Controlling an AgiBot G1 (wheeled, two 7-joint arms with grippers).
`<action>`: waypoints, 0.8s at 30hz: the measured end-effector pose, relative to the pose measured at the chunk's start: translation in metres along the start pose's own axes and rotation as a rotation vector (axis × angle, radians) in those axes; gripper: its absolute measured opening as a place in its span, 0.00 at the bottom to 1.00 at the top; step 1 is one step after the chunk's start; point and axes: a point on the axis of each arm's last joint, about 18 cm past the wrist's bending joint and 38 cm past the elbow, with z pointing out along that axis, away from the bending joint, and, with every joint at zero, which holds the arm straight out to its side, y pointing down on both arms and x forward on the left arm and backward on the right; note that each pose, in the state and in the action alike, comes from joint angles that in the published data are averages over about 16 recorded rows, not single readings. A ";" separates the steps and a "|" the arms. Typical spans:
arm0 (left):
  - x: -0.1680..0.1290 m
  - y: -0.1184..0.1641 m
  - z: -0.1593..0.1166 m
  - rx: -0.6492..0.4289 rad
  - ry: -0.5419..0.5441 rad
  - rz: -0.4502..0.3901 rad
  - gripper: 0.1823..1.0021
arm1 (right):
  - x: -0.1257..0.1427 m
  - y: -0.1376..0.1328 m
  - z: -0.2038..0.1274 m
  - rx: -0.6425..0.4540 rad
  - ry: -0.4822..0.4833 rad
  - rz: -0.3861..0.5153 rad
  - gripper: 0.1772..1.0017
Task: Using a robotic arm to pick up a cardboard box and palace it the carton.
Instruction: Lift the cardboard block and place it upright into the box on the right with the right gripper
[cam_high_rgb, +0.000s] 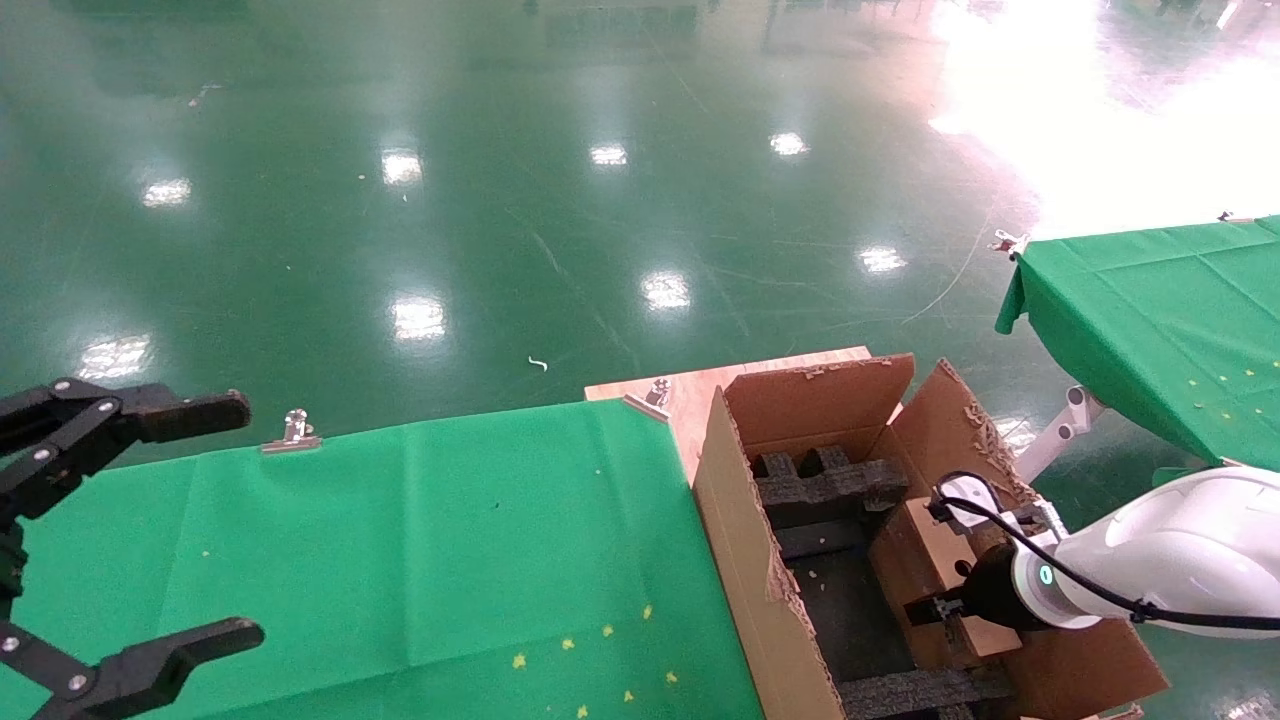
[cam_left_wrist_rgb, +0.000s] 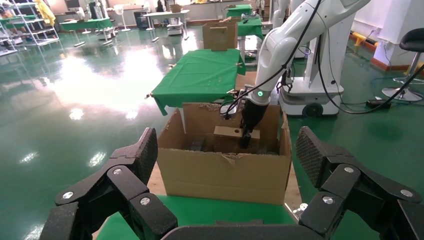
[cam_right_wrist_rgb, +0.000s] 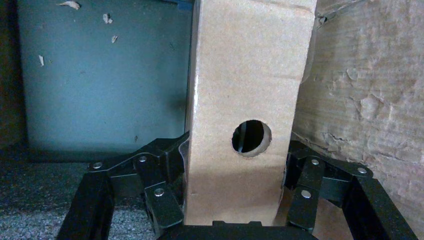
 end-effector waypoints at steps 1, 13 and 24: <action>0.000 0.000 0.000 0.000 0.000 0.000 1.00 | 0.000 0.000 0.000 0.000 0.000 0.000 0.18; 0.000 0.000 0.000 0.000 0.000 0.000 1.00 | 0.005 -0.005 -0.006 0.015 0.010 0.003 0.28; 0.000 0.000 0.000 0.000 0.000 0.000 1.00 | 0.012 -0.014 -0.018 0.047 0.021 0.003 0.52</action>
